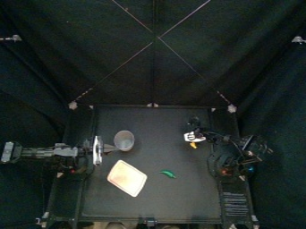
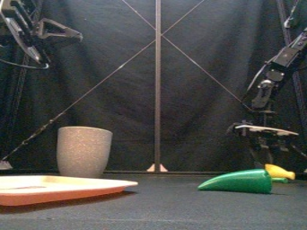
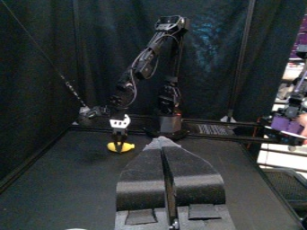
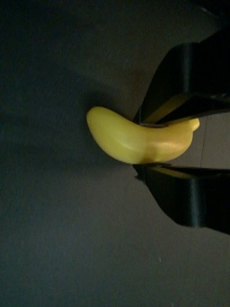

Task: Pick the banana then place it in the grey bowl
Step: Place banana in the grey bowl

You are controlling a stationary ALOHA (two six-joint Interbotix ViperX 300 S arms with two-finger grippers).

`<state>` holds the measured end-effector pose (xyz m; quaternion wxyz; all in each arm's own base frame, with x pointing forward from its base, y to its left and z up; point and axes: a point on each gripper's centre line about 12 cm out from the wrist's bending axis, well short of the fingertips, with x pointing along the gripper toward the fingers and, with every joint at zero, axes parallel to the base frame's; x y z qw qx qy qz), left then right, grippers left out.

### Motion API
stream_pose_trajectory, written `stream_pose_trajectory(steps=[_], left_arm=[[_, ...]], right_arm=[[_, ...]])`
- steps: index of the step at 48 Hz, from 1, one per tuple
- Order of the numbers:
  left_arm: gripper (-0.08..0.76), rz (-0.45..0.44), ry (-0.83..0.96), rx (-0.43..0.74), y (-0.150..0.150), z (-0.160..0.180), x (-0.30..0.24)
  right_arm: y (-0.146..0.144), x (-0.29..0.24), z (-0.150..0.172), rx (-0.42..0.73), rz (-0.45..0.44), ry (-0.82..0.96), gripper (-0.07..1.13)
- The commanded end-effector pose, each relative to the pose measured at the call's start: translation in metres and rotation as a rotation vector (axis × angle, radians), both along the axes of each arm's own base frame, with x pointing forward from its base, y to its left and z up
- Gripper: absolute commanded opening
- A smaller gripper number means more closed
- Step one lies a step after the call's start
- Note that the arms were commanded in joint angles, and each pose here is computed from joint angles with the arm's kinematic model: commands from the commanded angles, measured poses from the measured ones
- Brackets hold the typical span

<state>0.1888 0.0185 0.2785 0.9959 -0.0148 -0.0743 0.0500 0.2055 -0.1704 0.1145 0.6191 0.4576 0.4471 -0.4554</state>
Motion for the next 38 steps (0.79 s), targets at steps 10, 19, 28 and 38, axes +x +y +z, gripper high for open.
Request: stream_pose_trajectory(steps=[10, 19, 28, 38], left_arm=[[0.017, 0.007, -0.017, -0.021, 0.001, 0.005, 0.001], [0.019, 0.011, -0.017, -0.018, 0.002, 0.005, 0.001], [0.017, 0.01, -0.017, -0.015, 0.002, 0.005, 0.001], [0.017, 0.012, -0.015, -0.015, 0.002, 0.005, 0.001]], right_arm=[[0.026, 0.114, 0.086, -0.222, 0.276, -0.34, 0.45], [0.055, 0.195, 0.13, -0.381, 0.444, -0.626, 0.45], [0.076, 0.258, 0.148, -0.538, 0.604, -0.822, 0.45], [0.072, 0.307, 0.147, -0.623, 0.664, -0.916, 0.45]])
